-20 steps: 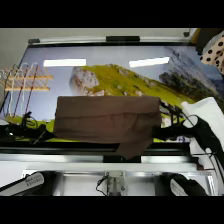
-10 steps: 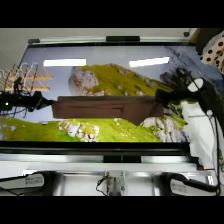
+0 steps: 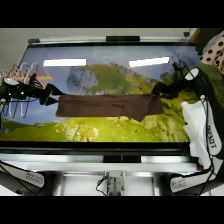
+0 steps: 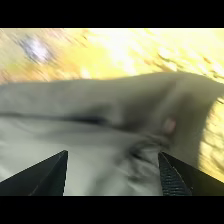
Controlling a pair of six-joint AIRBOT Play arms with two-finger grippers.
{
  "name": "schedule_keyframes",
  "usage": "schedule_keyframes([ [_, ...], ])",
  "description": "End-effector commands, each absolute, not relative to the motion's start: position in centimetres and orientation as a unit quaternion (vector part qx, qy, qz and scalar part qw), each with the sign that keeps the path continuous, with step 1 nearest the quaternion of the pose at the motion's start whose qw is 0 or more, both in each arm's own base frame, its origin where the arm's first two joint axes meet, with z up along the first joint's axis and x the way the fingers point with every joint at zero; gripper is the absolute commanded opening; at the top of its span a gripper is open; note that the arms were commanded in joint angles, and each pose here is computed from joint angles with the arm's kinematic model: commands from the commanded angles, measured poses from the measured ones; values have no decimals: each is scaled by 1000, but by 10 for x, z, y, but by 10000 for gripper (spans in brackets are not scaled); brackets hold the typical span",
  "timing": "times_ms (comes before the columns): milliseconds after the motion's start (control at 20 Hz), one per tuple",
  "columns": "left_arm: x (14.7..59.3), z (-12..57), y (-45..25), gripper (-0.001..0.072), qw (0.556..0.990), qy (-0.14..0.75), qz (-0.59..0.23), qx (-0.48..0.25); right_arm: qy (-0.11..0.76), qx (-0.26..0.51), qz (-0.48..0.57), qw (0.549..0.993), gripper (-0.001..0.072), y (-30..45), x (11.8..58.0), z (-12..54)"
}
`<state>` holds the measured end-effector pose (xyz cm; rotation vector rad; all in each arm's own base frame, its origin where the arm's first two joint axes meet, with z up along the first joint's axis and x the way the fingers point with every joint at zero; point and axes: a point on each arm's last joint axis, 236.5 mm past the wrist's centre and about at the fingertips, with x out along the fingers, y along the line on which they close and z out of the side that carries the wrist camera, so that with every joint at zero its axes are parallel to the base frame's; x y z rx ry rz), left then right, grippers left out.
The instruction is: Fold the shirts.
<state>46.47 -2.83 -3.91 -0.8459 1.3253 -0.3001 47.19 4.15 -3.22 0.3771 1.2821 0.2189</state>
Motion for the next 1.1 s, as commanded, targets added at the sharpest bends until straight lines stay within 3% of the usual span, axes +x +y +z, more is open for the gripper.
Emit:
schedule_keyframes([
  [0, 456, -16, -23, 651, 692, 598, -154, -375, 652, 143, 113, 736, 690, 12, 436, -37],
  [200, 455, 15, -28, 650, 714, 578, -164, -359, 677, 133, 137, 711, 690, 18, 424, -51],
  [450, 447, 26, -41, 650, 711, 584, -182, -346, 689, 141, 162, 692, 691, 37, 425, -76],
  [850, 443, 26, -67, 647, 704, 596, -203, -330, 707, 236, 159, 647, 674, 63, 426, -109],
  [900, 440, 27, -76, 641, 699, 601, -212, -324, 707, 246, 162, 643, 522, 67, 426, -109],
  [950, 437, 27, -85, 582, 696, 605, -220, -317, 704, 253, 165, 643, 203, 70, 427, -106],
  [1000, 435, 26, -95, 486, 693, 609, -227, -311, 702, 262, 165, 641, 77, 73, 428, -101],
  [1050, 433, 26, -107, 381, 691, 613, -237, -302, 697, 266, 174, 643, 69, 77, 428, -90],
])
